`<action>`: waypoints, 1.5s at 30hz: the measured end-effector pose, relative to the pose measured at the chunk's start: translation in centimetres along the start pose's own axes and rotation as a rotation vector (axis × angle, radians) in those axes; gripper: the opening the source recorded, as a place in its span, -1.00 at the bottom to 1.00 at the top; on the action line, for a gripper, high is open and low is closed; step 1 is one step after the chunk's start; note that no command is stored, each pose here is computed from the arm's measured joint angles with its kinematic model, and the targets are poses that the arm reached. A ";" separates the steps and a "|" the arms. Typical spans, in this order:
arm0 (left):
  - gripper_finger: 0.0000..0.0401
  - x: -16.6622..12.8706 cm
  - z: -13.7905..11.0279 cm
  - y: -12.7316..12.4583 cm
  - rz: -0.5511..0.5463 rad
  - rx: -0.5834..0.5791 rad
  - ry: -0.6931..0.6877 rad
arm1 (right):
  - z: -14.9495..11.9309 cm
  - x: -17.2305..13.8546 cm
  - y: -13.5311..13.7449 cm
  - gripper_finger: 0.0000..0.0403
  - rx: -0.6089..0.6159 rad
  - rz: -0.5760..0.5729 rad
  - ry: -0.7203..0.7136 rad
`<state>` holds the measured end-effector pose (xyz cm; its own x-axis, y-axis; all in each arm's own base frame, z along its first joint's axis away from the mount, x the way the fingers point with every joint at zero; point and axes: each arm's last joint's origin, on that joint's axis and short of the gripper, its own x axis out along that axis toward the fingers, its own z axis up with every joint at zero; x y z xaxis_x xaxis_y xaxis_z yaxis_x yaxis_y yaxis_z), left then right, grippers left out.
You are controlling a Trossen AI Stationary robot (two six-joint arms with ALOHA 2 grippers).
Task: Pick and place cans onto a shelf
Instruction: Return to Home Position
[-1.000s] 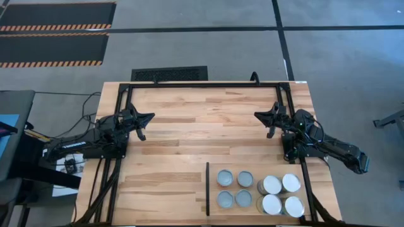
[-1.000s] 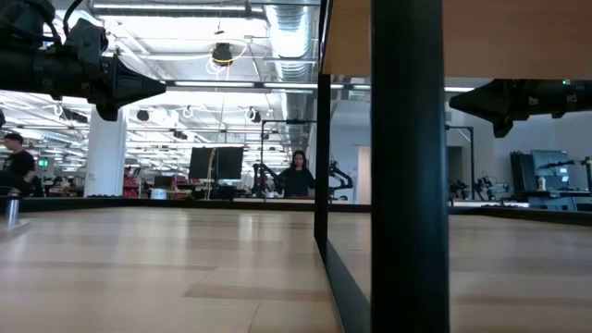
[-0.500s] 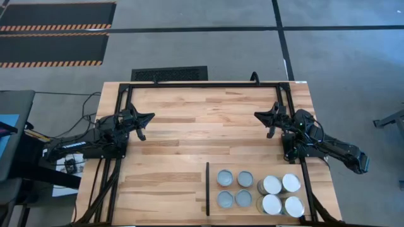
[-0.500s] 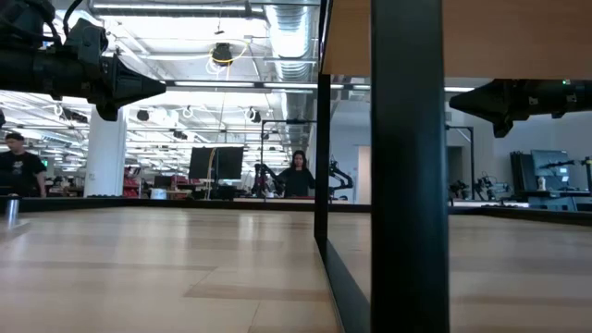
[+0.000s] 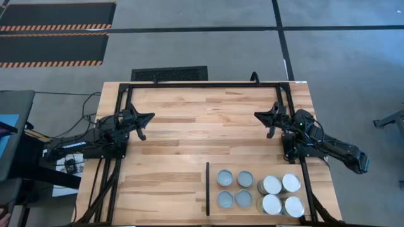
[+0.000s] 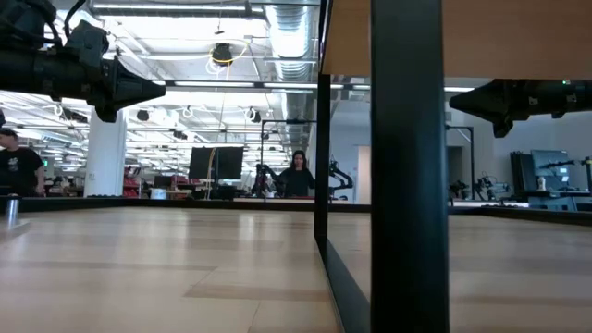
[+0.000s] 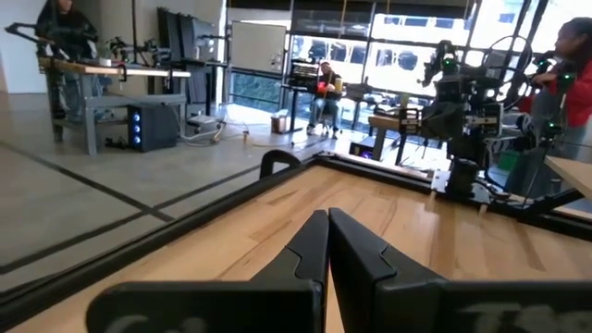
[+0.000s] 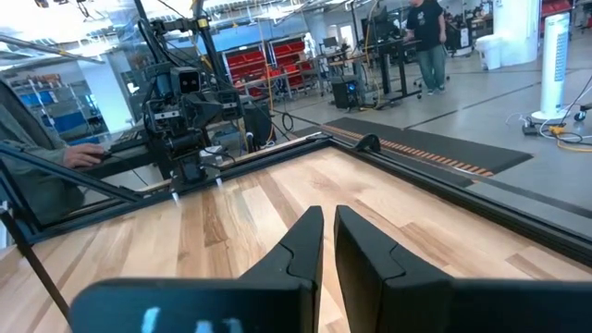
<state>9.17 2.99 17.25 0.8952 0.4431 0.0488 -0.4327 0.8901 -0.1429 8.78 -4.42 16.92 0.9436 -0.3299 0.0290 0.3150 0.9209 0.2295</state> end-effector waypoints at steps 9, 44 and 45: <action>-1.00 0.0 0.0 0.0 0.001 0.001 0.014 | 0.0 0.0 0.0 -0.73 0.000 0.001 0.000; -1.00 0.0 0.0 0.0 0.002 0.009 0.017 | 0.0 0.0 0.0 -0.73 0.000 0.000 -0.001; -1.00 0.0 0.0 0.0 0.002 0.009 0.017 | 0.0 0.0 0.0 -0.73 0.000 0.000 -0.001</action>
<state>9.13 2.98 17.27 0.8959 0.4432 0.0319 -0.4356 0.8901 -0.1338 8.78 -4.42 16.93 0.9434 -0.3305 0.0296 0.3154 0.9208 0.2294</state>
